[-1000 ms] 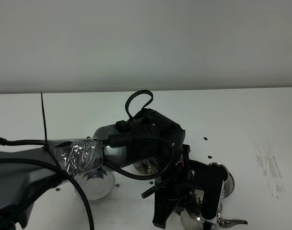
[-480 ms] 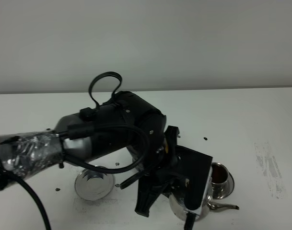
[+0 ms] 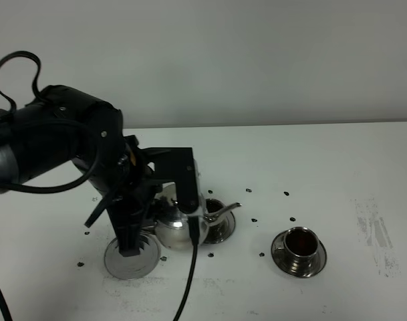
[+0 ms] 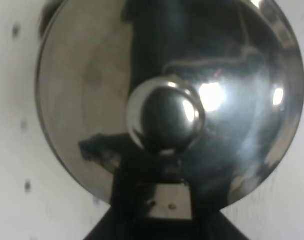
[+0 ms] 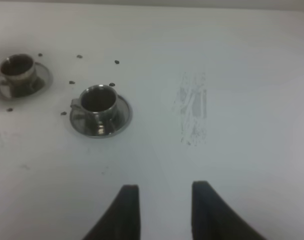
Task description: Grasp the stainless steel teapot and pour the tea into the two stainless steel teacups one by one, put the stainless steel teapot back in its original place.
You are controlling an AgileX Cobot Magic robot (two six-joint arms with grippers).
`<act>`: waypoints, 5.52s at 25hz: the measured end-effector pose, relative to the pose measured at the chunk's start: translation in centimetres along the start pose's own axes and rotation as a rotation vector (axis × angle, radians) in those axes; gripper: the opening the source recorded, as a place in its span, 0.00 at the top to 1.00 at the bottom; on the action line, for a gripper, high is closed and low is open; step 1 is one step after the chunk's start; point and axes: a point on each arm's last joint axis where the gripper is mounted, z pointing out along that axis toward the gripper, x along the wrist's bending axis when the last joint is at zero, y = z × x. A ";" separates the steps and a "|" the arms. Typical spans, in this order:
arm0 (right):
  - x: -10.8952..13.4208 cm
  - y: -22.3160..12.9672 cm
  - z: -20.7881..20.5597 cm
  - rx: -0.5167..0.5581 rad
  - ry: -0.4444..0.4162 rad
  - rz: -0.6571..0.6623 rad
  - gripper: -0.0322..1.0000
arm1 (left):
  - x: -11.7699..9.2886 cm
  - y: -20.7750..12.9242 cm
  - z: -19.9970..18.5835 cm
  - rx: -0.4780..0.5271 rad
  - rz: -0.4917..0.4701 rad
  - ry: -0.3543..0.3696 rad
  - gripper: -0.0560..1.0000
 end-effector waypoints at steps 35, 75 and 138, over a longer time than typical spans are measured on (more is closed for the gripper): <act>0.0 0.0 0.0 0.000 0.000 0.000 0.73 | 0.2 -9.2 5.6 0.058 -0.392 -0.073 0.75; 0.0 0.0 0.0 0.000 0.000 0.000 0.73 | 0.5 -9.3 6.6 0.058 -0.377 -0.044 0.58; 0.0 0.0 0.0 0.000 0.000 0.000 0.73 | -27.4 -20.7 -11.9 -0.469 -1.305 0.552 0.58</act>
